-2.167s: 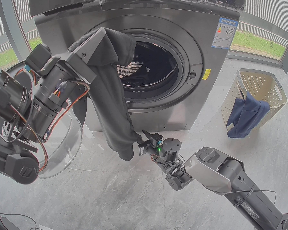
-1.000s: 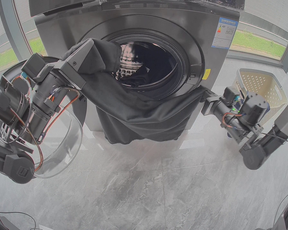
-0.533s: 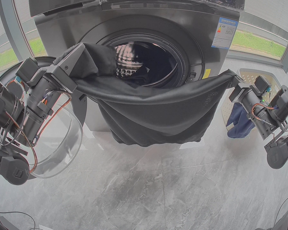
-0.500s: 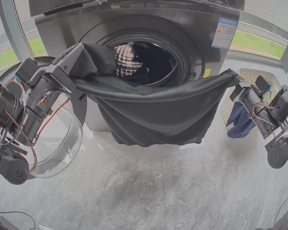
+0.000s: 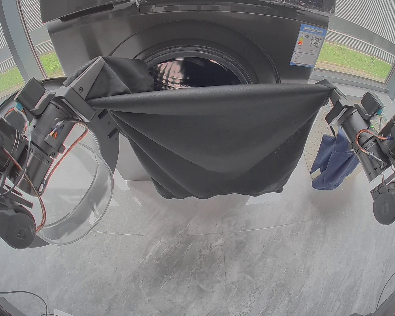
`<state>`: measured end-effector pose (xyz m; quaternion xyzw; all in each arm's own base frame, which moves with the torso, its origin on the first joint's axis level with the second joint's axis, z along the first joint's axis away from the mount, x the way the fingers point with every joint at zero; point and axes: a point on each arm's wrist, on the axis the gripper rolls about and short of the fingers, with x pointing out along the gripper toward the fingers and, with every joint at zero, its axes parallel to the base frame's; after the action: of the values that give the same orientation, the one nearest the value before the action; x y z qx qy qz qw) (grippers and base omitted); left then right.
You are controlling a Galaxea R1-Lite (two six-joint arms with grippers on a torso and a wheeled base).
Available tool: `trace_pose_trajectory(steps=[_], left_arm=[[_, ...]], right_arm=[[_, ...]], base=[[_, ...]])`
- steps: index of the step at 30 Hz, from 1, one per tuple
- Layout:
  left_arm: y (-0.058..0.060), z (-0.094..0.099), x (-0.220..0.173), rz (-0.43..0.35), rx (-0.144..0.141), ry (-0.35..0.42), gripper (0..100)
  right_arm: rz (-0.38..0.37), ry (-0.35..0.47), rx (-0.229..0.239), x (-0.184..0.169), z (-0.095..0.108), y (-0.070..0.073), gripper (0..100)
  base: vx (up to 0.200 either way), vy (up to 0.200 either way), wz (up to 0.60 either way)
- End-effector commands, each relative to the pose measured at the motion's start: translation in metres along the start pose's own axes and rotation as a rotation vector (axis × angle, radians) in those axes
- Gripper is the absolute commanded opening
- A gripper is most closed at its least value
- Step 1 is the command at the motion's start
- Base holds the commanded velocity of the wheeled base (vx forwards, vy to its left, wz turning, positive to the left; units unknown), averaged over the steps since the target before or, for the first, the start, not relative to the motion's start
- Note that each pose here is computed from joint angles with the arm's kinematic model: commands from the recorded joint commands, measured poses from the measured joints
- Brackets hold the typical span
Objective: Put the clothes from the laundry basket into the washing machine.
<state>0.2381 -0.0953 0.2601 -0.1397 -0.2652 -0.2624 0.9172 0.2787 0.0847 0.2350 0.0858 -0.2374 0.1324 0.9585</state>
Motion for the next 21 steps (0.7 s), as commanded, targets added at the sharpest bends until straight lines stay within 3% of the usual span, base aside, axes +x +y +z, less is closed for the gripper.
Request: trace_pose_trajectory(steps=[1, 21], left_arm=[[0.0034, 0.0036, -0.0001, 0.012, 0.009, -0.012, 0], [0.0056, 0.0090, 0.0014, 0.017, 0.018, -0.032, 0]], right_arm=[[0.002, -0.010, 0.003, -0.0002, 0.0033, 0.0008, 0], [0.000, -0.032, 0.007, 0.0025, 0.0083, 0.0013, 0]], base=[[0.000, 0.000, 0.00], [0.000, 0.000, 0.00]])
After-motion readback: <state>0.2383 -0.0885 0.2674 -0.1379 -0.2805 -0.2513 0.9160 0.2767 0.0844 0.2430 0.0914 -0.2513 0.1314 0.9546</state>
